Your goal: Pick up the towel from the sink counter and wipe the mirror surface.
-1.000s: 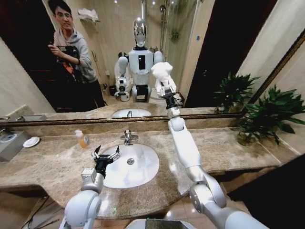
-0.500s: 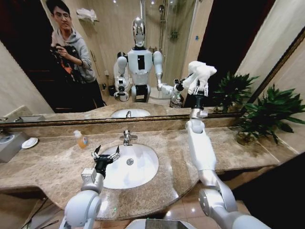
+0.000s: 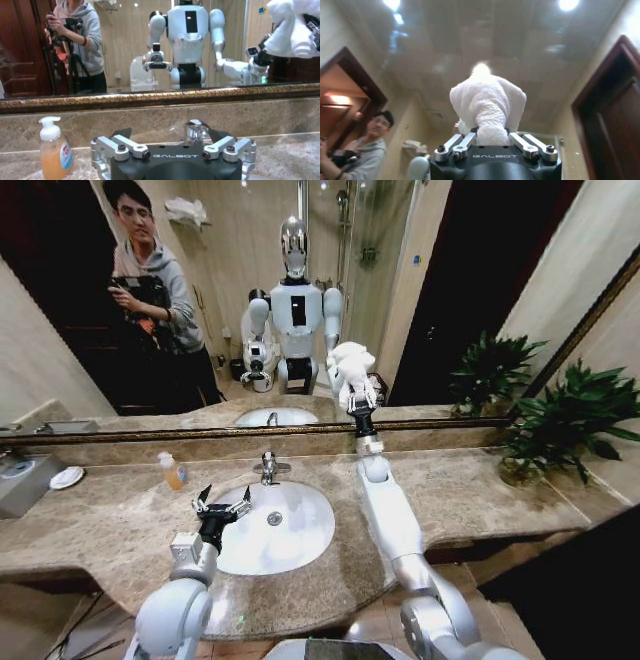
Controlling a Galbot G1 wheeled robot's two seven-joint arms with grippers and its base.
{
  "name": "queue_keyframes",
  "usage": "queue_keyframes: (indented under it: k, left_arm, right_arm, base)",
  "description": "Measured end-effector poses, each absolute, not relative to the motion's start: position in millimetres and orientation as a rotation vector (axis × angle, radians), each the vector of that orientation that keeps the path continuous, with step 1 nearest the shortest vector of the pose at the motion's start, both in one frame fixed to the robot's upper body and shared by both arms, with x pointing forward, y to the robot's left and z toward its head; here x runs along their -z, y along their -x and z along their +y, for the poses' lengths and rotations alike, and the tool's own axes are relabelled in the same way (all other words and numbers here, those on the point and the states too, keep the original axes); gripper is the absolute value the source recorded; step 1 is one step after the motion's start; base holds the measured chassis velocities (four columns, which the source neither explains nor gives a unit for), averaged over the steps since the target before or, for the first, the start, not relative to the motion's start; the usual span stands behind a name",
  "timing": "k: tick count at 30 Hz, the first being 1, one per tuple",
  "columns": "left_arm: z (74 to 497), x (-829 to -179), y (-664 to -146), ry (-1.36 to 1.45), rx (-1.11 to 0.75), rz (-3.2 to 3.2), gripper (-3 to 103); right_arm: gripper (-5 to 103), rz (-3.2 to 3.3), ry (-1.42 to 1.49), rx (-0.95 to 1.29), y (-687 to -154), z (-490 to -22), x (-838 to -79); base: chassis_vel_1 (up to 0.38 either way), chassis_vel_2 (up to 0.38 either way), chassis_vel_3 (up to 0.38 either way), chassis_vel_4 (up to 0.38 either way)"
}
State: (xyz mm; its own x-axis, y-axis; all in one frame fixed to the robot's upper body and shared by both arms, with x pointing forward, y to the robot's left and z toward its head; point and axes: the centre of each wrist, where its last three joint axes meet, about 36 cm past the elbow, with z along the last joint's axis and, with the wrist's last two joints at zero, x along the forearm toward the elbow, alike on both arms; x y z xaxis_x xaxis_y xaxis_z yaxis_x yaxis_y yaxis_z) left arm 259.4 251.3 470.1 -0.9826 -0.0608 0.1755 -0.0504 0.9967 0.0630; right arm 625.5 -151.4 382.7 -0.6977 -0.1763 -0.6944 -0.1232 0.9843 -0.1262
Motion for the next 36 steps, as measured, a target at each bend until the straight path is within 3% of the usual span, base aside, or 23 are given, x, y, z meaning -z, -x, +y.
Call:
queue_keyframes:
  k: [13,28,36]
  left_arm:
    - [251,-470,-259,-0.083,0.087,-2.961,100]
    - [251,-470,-259,-0.083,0.087,-2.961,100]
    - [251,-470,-259,-0.083,0.087,-2.961,100]
  right_arm:
    - [19,2.386,-0.071,-0.081,-635,-191,-374]
    - [19,2.420,0.272,0.163,-604,-142,-331]
    - [19,2.405,0.207,0.144,-613,-151,-342]
  base:
    - [0.000,0.000,0.000,0.000]
    - [0.000,0.000,0.000,0.000]
    - [0.000,0.000,0.000,0.000]
